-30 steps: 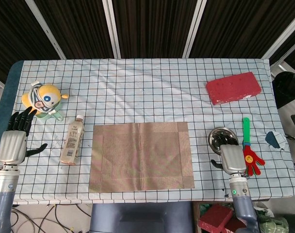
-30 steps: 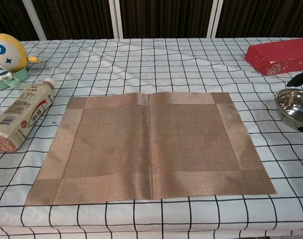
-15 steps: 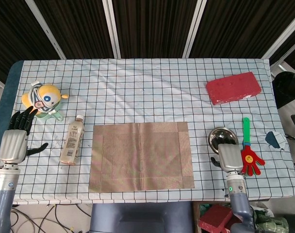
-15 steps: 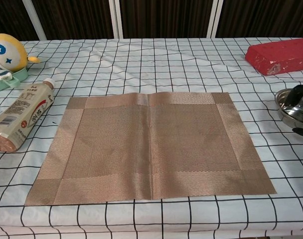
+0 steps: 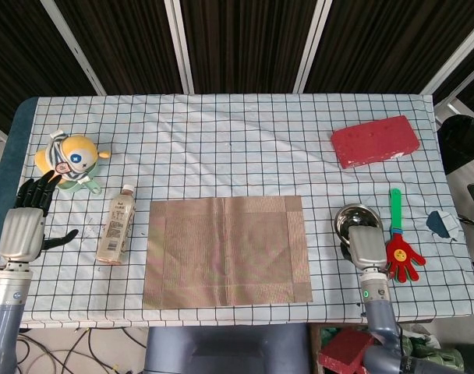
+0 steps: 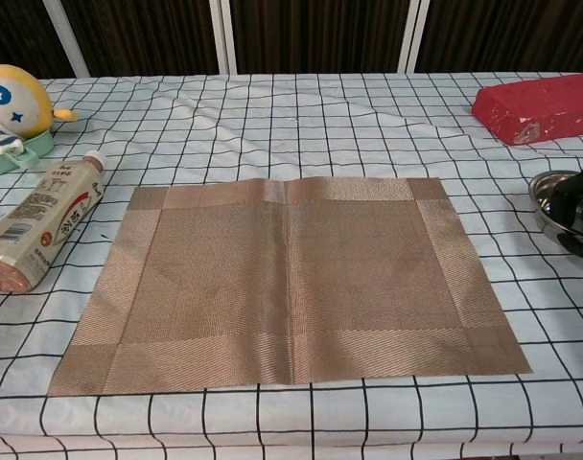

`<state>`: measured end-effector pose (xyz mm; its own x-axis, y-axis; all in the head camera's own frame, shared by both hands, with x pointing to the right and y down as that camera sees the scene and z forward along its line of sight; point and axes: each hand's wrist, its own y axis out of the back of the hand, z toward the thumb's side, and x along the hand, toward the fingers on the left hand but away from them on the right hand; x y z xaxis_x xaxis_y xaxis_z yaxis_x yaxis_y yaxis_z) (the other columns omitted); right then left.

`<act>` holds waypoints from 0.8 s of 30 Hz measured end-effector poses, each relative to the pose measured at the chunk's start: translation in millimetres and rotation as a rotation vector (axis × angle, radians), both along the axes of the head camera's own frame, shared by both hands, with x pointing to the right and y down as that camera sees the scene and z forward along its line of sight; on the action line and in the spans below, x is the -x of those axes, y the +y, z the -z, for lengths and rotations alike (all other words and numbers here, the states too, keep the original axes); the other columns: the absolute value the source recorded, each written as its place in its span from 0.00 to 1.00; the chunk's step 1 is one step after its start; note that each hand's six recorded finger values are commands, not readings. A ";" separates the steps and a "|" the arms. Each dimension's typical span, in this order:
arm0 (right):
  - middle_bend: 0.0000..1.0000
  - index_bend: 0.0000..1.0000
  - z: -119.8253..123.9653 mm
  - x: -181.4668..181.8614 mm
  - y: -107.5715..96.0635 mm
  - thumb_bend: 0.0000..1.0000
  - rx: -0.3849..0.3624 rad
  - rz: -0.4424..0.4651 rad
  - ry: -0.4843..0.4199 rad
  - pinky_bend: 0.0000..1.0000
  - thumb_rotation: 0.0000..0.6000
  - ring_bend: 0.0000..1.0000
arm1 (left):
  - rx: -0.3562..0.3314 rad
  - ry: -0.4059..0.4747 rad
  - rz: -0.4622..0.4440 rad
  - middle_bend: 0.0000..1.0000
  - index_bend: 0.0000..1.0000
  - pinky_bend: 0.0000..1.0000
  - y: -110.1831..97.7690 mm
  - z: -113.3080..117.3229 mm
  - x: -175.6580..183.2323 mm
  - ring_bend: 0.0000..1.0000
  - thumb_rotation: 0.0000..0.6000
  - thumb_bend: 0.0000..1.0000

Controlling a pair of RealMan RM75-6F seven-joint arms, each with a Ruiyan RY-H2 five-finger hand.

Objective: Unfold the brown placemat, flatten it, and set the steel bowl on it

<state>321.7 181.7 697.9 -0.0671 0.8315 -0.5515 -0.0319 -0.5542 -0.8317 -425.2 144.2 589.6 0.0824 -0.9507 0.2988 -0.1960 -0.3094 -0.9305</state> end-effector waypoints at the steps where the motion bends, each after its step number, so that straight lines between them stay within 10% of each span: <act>1: 0.48 0.57 -0.6 1.0 -0.1 0.51 0.002 0.000 -0.002 0.33 1.00 0.38 | 0.001 0.000 0.000 0.01 0.00 0.05 -0.1 -0.1 0.1 0.05 1.00 0.07; 24: 0.57 0.69 33.0 69.9 -21.0 0.62 -0.115 0.131 -0.189 0.38 1.00 0.43 | -0.008 0.034 0.015 0.01 0.00 0.05 -3.7 1.5 1.5 0.05 1.00 0.07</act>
